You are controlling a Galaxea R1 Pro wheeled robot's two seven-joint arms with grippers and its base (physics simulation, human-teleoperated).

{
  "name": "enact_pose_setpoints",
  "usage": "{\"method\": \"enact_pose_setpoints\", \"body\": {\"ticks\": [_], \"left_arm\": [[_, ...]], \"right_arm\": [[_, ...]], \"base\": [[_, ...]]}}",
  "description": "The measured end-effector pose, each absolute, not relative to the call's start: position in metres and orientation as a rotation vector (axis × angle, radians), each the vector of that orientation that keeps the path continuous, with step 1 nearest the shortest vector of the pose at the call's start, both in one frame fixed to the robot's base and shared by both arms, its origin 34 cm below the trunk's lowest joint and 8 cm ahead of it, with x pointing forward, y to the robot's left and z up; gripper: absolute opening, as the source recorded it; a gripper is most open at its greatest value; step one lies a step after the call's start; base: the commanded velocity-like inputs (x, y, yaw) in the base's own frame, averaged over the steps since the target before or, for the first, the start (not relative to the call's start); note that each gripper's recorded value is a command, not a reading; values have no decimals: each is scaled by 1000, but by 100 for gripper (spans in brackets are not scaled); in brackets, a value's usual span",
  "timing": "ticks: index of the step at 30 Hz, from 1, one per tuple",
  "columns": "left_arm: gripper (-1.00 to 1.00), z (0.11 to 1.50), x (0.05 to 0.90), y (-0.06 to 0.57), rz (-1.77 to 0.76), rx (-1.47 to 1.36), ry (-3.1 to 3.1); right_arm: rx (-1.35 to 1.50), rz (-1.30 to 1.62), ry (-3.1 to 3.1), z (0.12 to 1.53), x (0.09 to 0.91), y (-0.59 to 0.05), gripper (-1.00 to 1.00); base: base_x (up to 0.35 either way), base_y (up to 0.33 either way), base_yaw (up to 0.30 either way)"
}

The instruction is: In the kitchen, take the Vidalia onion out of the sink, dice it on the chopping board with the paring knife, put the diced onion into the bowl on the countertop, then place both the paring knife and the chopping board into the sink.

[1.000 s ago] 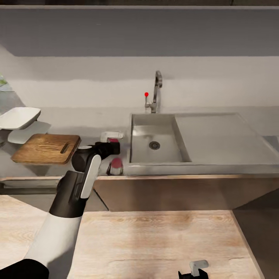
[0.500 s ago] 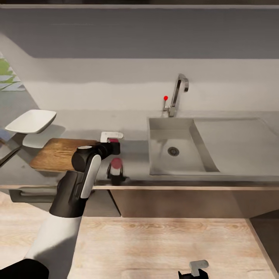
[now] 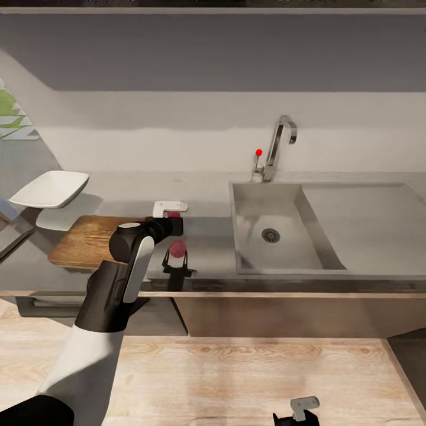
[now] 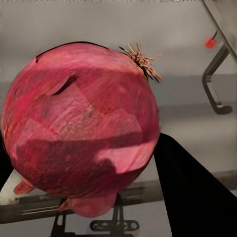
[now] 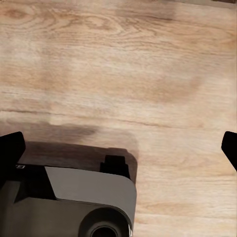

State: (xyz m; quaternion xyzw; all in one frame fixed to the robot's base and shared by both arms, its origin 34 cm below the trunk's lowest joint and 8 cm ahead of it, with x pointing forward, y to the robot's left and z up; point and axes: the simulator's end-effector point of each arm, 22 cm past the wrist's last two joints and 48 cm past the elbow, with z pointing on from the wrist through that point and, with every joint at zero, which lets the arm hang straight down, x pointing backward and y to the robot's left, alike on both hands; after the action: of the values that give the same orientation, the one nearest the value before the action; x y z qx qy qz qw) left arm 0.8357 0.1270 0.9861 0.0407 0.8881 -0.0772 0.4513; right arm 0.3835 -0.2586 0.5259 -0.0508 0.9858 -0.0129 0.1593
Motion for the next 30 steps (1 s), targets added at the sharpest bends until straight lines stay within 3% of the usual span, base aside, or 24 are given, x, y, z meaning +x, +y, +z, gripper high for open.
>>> {"method": "enact_pose_setpoints", "body": {"ticks": [17, 30], "left_arm": [[-100, 1004, 835, 129, -190, 95, 2170], [-100, 1016, 834, 135, -173, 98, 2154]], "right_arm": [[-144, -39, 2790, 533, 395, -259, 100], [-143, -40, 2771, 538, 402, -259, 100]], "base": [[0, 10, 0], [0, 272, 0]]}}
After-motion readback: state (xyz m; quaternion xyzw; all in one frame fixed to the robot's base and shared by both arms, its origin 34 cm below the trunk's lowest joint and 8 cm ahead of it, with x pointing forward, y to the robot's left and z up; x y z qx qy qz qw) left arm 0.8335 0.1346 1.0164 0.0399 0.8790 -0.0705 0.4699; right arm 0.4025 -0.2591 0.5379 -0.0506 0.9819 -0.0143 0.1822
